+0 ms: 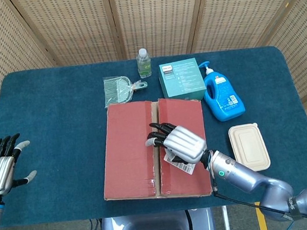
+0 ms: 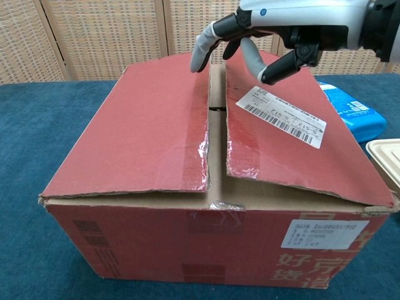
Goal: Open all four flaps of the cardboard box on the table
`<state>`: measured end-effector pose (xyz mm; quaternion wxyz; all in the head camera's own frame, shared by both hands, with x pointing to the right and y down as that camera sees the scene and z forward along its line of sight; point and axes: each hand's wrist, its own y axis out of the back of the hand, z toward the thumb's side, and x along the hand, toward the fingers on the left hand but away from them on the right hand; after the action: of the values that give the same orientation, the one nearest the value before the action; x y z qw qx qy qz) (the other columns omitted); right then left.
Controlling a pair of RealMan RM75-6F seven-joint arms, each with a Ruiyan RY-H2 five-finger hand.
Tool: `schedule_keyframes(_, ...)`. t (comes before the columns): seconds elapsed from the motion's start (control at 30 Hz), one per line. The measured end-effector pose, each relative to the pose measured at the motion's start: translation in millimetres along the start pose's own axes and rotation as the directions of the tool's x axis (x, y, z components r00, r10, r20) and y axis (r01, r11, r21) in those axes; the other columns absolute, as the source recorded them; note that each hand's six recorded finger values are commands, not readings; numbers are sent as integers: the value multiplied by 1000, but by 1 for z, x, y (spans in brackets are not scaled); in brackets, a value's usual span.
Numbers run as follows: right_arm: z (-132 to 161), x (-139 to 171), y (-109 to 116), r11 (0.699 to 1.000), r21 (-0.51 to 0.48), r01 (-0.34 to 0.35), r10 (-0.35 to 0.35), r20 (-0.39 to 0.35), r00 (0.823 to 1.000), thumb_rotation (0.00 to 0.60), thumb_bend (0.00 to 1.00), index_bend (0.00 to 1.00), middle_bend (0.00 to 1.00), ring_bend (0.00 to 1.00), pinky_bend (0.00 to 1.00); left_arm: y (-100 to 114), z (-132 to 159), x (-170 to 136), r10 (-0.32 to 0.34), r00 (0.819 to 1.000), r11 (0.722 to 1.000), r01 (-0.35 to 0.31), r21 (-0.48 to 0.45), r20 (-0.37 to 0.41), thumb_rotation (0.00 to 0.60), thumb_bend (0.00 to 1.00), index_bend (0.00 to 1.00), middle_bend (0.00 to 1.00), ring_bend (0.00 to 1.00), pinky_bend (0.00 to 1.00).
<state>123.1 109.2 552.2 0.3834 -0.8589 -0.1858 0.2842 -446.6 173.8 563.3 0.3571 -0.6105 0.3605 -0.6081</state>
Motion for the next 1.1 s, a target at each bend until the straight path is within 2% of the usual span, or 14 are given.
schedule_keyframes(0.33,1,-5,-6,999,49,-2,2,-2,1000,600,1000,242,275,13,151,-2,-4,-1,-4,1000,1000,4,-5,-11,528,220,189,58,0,0)
schedule_keyframes(0.83,-8,-4,-10,993,112,24,-25,7,1000,600,1000,347,432,16,149,-2,-4,-2,-4,1000,1000,4,-14,-11,528,222,189,58,0,0)
schedule_keyframes(1.1,-8,-1,-7,987,156,46,-46,-3,999,600,1000,378,505,64,148,0,-4,-3,-2,1000,1000,2,-22,-8,526,222,189,58,0,0)
